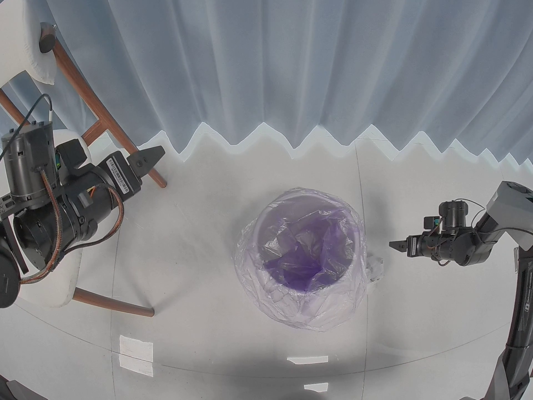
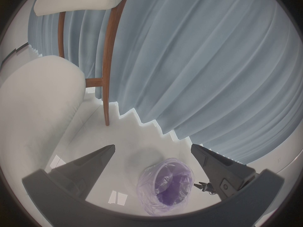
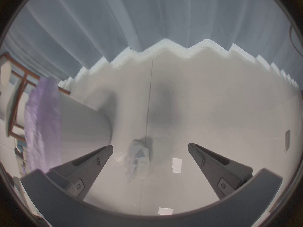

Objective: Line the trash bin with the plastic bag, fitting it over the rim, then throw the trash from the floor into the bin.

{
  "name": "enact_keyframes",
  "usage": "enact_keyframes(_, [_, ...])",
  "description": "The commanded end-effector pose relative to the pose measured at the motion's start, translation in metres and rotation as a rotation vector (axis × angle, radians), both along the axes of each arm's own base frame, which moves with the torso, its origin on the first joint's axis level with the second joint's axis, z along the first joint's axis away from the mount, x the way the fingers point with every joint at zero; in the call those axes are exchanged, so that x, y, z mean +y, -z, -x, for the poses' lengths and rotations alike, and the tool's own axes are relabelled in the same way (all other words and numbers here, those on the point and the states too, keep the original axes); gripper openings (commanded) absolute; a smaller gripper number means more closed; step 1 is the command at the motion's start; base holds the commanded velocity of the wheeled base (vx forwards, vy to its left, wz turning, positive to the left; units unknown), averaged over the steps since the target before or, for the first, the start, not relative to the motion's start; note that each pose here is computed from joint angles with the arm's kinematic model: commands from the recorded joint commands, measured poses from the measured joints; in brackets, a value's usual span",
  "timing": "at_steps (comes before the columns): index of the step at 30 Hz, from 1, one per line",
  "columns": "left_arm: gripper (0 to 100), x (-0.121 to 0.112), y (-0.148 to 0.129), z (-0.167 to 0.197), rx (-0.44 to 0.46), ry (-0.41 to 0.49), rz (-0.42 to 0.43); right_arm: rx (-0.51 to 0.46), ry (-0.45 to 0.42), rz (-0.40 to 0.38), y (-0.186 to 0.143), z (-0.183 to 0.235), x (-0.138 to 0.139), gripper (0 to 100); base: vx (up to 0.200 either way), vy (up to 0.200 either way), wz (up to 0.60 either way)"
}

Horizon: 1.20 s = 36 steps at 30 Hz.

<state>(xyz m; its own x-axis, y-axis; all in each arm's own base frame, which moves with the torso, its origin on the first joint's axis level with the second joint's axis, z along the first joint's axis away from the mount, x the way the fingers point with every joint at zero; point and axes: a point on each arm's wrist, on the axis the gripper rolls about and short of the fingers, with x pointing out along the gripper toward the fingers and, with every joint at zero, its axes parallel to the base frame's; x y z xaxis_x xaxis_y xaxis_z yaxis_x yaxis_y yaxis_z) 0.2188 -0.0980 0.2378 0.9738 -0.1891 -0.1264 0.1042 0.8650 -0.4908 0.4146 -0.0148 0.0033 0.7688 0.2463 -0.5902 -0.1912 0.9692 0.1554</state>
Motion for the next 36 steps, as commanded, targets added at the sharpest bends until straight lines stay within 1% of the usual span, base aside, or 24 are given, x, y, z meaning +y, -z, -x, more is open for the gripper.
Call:
enact_keyframes(1, [100,0.007,-0.003,-0.004,-0.024,-0.022,0.000,0.037,-0.061,0.107,0.044,-0.022,0.022,100,0.000,0.000,0.00])
enact_keyframes(4, [100,0.012,-0.003,-0.005,-0.024,-0.044,0.000,0.050,-0.089,0.137,0.058,-0.027,0.034,100,0.000,0.000,0.00])
enact_keyframes(8, [100,0.013,-0.001,-0.005,-0.017,-0.047,-0.002,0.059,-0.082,0.165,0.062,-0.030,0.043,100,0.000,0.000,0.00])
enact_keyframes(12, [100,0.013,0.000,-0.005,-0.016,-0.047,-0.003,0.078,-0.078,0.172,0.062,-0.030,0.043,100,0.000,0.000,0.00])
enact_keyframes(15, [100,0.012,0.001,-0.006,-0.011,-0.047,-0.003,0.119,-0.081,0.173,0.061,-0.032,0.043,100,0.000,0.000,0.00])
enact_keyframes(21, [100,0.012,0.002,-0.007,-0.009,-0.047,-0.006,0.158,-0.081,0.175,0.059,-0.034,0.043,100,0.000,0.000,0.00])
enact_keyframes(22, [100,0.012,0.002,-0.007,-0.009,-0.045,-0.005,0.161,-0.081,0.175,0.059,-0.034,0.043,0,0.000,0.000,0.00])
enact_keyframes(29, [100,0.013,0.005,-0.006,0.004,-0.050,-0.011,0.216,-0.085,0.177,0.059,-0.031,0.043,0,0.000,0.000,0.00])
enact_keyframes(30, [100,0.013,0.005,-0.006,0.004,-0.050,-0.011,0.244,-0.090,0.176,0.061,-0.025,0.043,0,0.000,0.000,0.00])
enact_keyframes(31, [100,0.013,0.005,-0.006,0.004,-0.050,-0.011,0.248,-0.091,0.175,0.061,-0.023,0.043,0,0.000,0.000,0.00])
enact_keyframes(33, [100,0.013,0.008,-0.005,0.009,-0.051,-0.017,0.295,-0.107,0.169,0.059,0.000,0.042,0,0.000,0.000,0.00])
enact_keyframes(36, [100,0.015,0.008,-0.003,0.009,-0.054,-0.015,0.286,-0.097,0.164,0.053,0.011,0.037,0,0.000,0.000,0.00])
